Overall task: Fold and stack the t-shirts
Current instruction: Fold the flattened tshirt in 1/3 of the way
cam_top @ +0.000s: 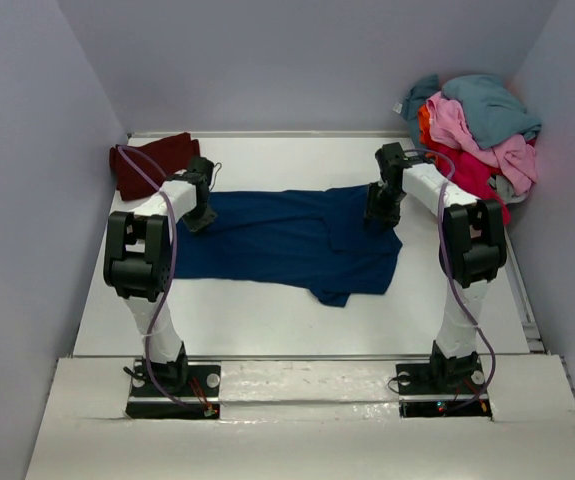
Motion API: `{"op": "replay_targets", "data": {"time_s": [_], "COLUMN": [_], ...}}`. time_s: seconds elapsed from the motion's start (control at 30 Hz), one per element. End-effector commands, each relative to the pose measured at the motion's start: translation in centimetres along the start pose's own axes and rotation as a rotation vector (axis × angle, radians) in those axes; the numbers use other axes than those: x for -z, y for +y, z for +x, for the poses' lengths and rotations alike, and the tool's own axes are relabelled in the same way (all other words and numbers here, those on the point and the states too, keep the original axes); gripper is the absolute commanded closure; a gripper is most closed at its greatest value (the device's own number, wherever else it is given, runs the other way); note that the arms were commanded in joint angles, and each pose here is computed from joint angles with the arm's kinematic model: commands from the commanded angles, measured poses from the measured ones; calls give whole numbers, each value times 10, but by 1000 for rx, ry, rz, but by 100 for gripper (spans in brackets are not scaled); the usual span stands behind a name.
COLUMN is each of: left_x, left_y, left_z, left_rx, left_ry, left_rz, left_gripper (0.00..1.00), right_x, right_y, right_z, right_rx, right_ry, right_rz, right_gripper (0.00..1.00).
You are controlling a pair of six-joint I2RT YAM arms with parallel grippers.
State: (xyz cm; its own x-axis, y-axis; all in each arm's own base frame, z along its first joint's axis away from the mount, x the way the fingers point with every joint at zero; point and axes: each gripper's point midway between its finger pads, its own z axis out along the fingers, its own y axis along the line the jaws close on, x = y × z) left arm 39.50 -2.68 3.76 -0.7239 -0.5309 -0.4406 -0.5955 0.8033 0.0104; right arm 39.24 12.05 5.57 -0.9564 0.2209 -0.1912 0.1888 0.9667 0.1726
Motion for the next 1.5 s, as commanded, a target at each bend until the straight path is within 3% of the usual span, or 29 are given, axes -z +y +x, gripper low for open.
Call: {"op": "replay_targets", "data": {"time_s": [0.0, 0.37, 0.57, 0.93, 1.23, 1.47], "left_x": [17, 26, 28, 15, 8, 0], "left_y": [10, 26, 22, 18, 14, 19], "left_z": [-19, -28, -24, -12, -13, -11], "left_rx": [51, 112, 111, 92, 75, 84], "left_ry": [-66, -107, -100, -39, -38, -26], "left_rz": [-35, -71, -34, -11, -10, -9], "left_gripper": [80, 81, 63, 59, 41, 38], "right_x": [10, 8, 6, 7, 5, 3], "right_y": [5, 5, 4, 4, 4, 3], "right_z": [-9, -8, -7, -6, -4, -3], "right_rx": [15, 18, 19, 21, 23, 24], "right_ry": [-51, -44, -38, -39, -30, -21], "right_rz": [-30, -31, -30, -32, -32, -29], "right_gripper": [51, 51, 51, 51, 51, 51]}}
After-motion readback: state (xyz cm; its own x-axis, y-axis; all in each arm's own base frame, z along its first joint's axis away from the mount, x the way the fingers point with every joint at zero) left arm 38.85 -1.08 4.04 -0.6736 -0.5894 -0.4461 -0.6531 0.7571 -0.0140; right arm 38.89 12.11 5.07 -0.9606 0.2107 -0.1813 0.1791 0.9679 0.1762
